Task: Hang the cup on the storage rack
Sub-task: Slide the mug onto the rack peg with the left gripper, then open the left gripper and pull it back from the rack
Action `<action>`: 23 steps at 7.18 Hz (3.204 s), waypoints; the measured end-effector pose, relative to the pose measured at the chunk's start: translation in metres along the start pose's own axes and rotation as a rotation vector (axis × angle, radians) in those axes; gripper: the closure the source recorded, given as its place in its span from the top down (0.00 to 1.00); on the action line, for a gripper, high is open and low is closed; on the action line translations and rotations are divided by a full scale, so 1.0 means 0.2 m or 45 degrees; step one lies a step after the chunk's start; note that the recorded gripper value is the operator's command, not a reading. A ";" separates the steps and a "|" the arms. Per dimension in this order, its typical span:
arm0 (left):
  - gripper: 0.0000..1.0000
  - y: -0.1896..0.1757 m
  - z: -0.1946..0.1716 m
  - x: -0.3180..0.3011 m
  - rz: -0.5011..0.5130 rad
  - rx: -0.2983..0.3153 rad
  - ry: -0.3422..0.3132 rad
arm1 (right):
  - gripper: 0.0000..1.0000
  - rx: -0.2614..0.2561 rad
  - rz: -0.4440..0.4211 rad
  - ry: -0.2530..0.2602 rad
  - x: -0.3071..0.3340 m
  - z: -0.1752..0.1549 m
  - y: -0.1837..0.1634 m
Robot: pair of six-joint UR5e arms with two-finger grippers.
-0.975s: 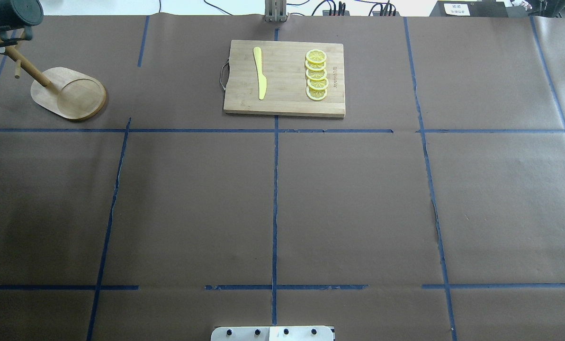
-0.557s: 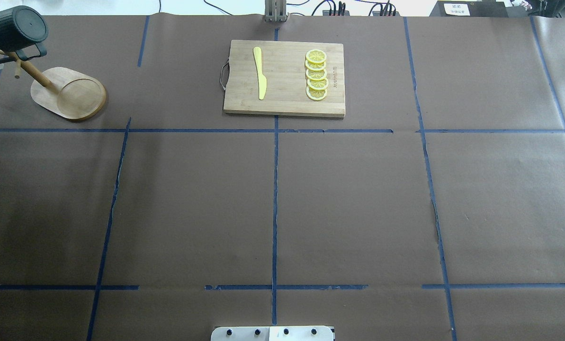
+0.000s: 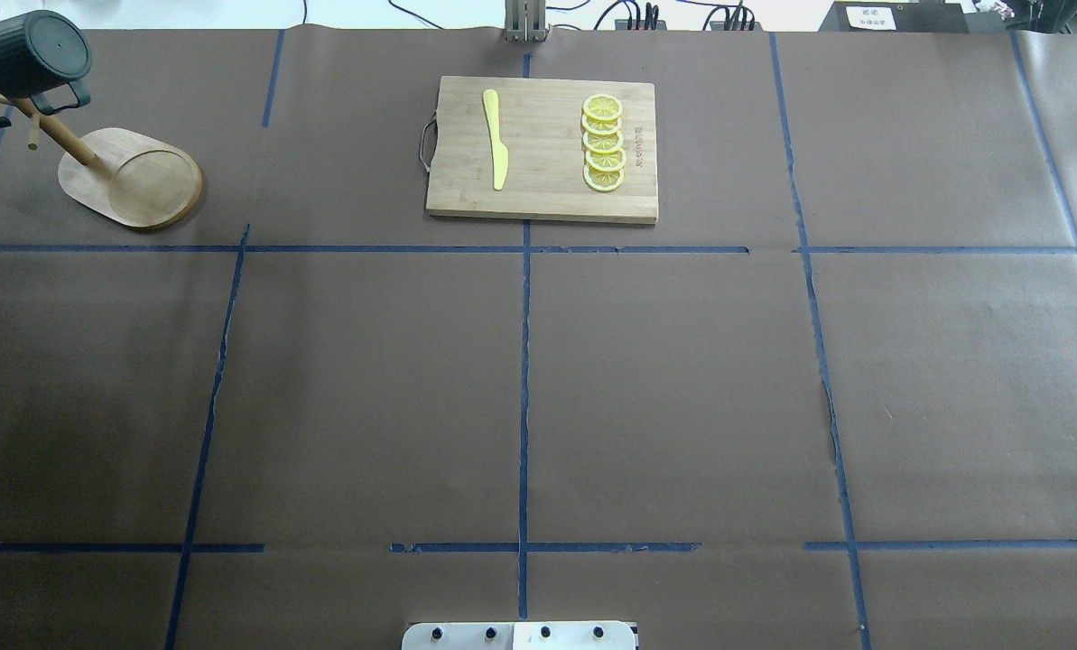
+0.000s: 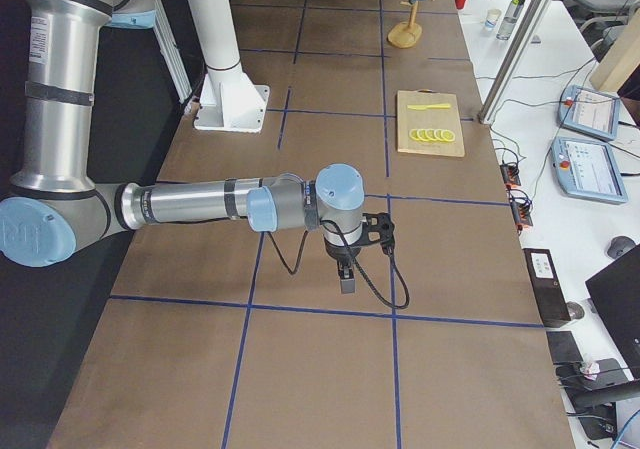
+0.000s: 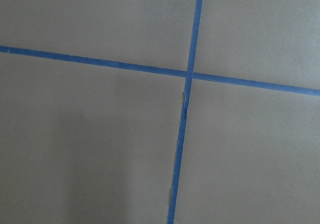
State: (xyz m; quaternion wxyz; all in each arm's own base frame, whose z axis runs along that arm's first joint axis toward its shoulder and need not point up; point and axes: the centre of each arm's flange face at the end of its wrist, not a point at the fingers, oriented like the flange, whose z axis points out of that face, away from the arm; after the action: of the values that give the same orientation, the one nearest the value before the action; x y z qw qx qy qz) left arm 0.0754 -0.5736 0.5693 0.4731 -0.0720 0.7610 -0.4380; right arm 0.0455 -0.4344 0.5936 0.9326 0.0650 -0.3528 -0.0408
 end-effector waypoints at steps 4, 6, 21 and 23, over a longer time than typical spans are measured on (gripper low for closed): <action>1.00 -0.03 -0.16 0.00 0.720 -0.190 -0.241 | 1.00 -0.004 0.012 -0.002 0.00 0.00 0.01; 1.00 -0.09 -0.18 0.01 1.039 -0.238 -0.328 | 1.00 -0.005 0.016 -0.004 0.00 0.01 0.01; 0.99 -0.74 -0.26 -0.07 1.910 -0.493 -1.157 | 1.00 -0.011 0.020 -0.008 0.01 0.02 0.01; 1.00 -0.67 -0.24 0.08 1.858 -0.530 -1.328 | 1.00 -0.011 0.020 -0.007 0.01 0.02 0.01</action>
State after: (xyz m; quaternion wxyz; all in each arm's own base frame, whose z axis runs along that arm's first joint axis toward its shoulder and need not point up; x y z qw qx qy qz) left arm -0.0122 -0.6339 0.6644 0.8928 0.1538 0.3717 0.2026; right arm 0.0445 -0.4337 0.5969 0.9321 0.0581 -0.3558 -0.0353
